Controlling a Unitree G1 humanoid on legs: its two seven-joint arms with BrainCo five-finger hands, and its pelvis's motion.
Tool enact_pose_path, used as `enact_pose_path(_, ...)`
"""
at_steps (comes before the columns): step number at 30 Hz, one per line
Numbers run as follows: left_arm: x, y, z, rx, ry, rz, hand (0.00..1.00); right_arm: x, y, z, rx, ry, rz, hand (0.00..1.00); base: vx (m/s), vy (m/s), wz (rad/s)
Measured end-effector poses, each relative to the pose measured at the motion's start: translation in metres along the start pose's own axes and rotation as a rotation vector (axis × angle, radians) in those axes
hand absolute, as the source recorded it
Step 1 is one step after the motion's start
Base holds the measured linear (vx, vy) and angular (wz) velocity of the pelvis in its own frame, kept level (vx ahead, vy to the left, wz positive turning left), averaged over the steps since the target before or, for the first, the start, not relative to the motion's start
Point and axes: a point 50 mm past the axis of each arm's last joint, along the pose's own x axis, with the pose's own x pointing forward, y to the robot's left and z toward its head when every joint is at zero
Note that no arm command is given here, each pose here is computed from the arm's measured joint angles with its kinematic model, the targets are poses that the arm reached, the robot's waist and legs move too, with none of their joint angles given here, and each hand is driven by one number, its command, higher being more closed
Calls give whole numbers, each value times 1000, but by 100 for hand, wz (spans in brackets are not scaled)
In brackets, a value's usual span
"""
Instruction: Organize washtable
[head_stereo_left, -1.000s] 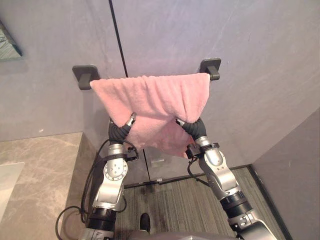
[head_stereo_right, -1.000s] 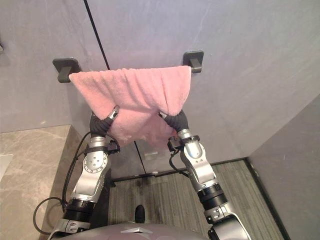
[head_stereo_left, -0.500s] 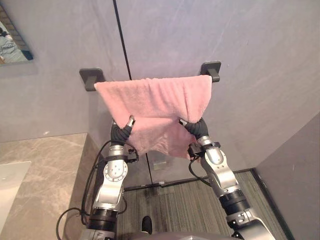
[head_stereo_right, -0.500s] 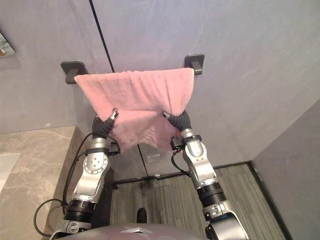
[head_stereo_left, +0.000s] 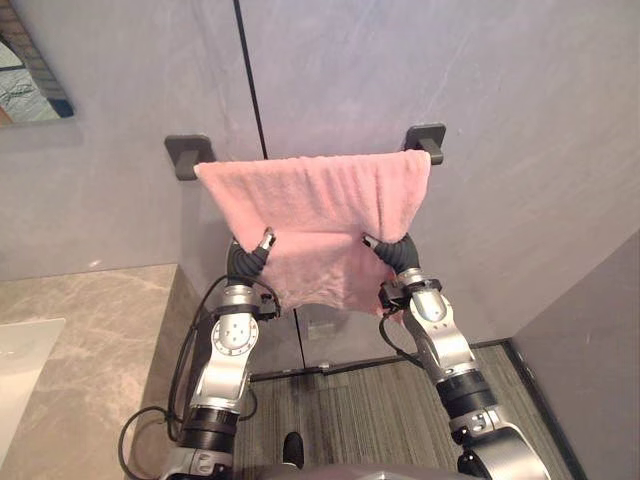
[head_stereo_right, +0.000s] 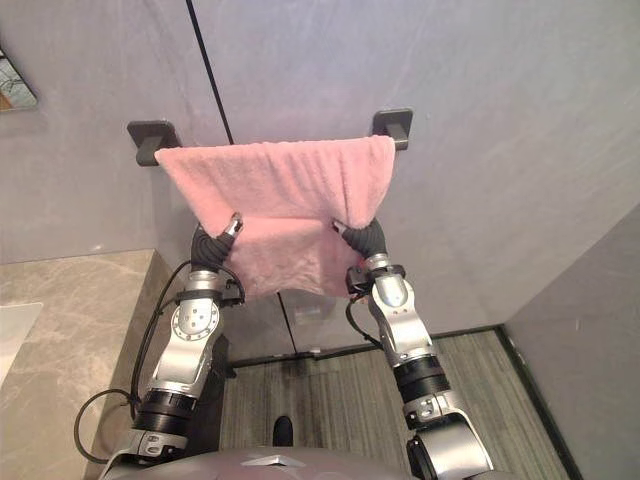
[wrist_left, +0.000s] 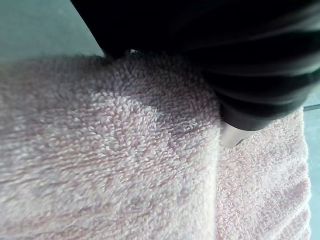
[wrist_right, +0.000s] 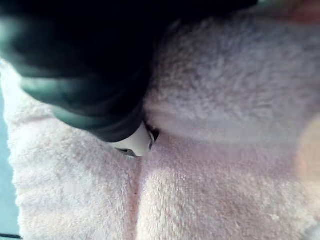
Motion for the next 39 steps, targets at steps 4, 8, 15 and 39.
enact_pose_path(4, 1, 12, -2, -5, 18, 61, 0, 0, -20, -1, 14, 7, -108, 0, 0, 0, 0)
enact_pose_path(8, 1, 37, -7, -7, 46, 191, 0, -5, -51, 1, 34, 2, -282, 0, 0, 0, 0)
enact_pose_path(15, -9, 67, -18, 32, 98, 314, 0, -30, -97, -9, -25, 51, -457, 0, 2, 0, -2)
enact_pose_path(39, -112, 71, -34, -47, 267, 254, 0, -159, -59, -60, 36, 291, -277, 0, 2, -4, 1)
